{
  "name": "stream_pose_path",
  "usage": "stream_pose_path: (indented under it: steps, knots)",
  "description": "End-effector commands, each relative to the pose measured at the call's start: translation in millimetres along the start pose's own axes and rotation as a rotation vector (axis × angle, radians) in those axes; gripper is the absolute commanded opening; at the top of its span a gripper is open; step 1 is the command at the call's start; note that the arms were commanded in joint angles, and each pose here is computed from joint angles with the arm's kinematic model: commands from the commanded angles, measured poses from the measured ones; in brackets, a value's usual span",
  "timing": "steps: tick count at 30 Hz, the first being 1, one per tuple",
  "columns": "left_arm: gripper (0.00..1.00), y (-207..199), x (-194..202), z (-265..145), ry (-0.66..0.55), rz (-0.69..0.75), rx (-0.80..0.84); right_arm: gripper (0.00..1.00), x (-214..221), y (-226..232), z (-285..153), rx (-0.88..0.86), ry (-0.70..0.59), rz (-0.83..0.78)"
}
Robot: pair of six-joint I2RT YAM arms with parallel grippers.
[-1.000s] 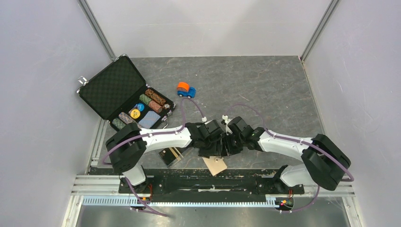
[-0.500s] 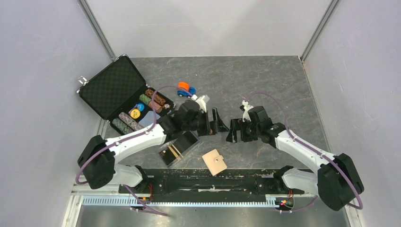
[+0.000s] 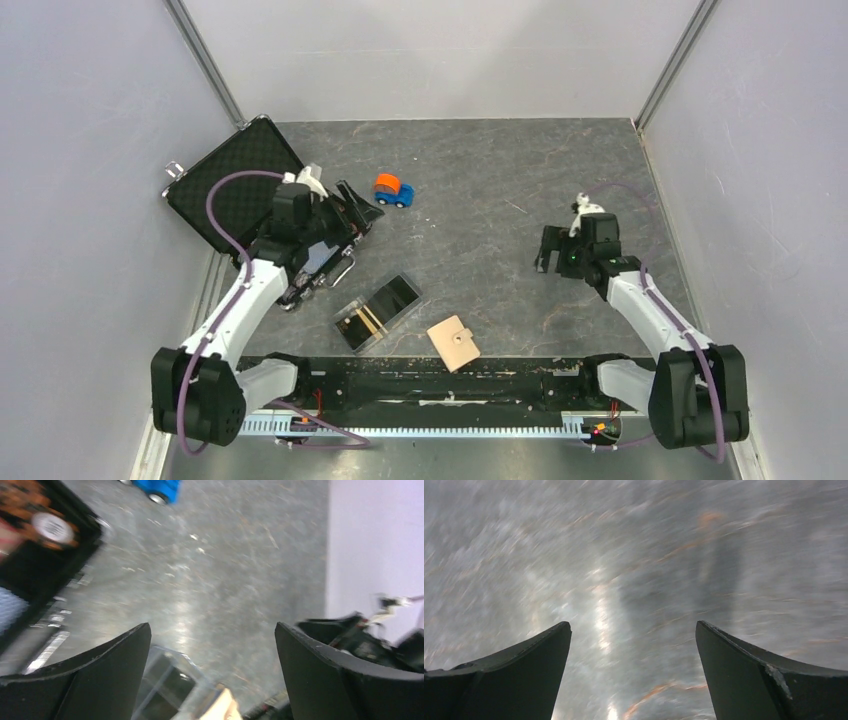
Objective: Put the credit cards into the card holder
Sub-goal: Reset both arms
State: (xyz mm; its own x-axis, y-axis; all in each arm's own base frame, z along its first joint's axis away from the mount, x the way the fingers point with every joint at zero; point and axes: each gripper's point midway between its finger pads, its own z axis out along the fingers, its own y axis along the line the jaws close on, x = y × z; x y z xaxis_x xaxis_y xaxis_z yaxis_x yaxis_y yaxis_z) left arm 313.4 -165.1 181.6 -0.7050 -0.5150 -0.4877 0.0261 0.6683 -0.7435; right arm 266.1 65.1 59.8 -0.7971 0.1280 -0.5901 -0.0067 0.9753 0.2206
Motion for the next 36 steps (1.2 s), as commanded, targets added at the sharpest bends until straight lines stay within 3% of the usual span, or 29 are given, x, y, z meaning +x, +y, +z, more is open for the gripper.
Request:
stream_pose_path:
  steps: [1, 4, 7, 14, 18, 20, 23, 27, 29, 32, 36]
  knots:
    - [1.00, 57, -41, -28, -0.124, 0.323, -0.323, 0.98, -51, -58, -4, 0.197, -0.243, 0.009]
    - [1.00, 95, -57, -38, -0.208, 0.442, -0.499, 0.98, -62, -78, 0, 0.274, -0.357, -0.052]
    - [1.00, 117, -68, -44, -0.335, 0.486, -0.574, 0.98, -57, -94, 3, 0.347, -0.419, -0.109]
    - [1.00, 142, -76, -47, -0.611, 0.673, -0.556, 0.97, -41, -102, 23, 0.355, -0.490, -0.169]
    - [1.00, 159, -77, -28, -0.601, 0.698, -0.587, 0.92, -49, -108, 13, 0.365, -0.632, -0.168]
    - [1.00, 160, -81, -14, -0.587, 0.714, -0.574, 0.96, -56, -104, 1, 0.353, -0.734, -0.164]
    - [1.00, 162, -89, 6, -0.528, 0.793, -0.580, 0.98, -62, -106, -8, 0.374, -0.800, -0.146]
    - [1.00, 177, -96, 16, -0.481, 0.733, -0.544, 0.98, -66, -91, -8, 0.365, -0.829, -0.232]
    - [1.00, 176, -89, 10, -0.513, 0.742, -0.497, 0.98, -53, -87, -12, 0.368, -0.845, -0.271]
    - [1.00, 174, -82, -9, -0.672, 0.759, -0.454, 0.98, -50, -88, -15, 0.375, -0.855, -0.271]
    - [1.00, 183, -89, -10, -0.673, 0.691, -0.521, 0.98, -51, -88, -16, 0.376, -0.864, -0.269]
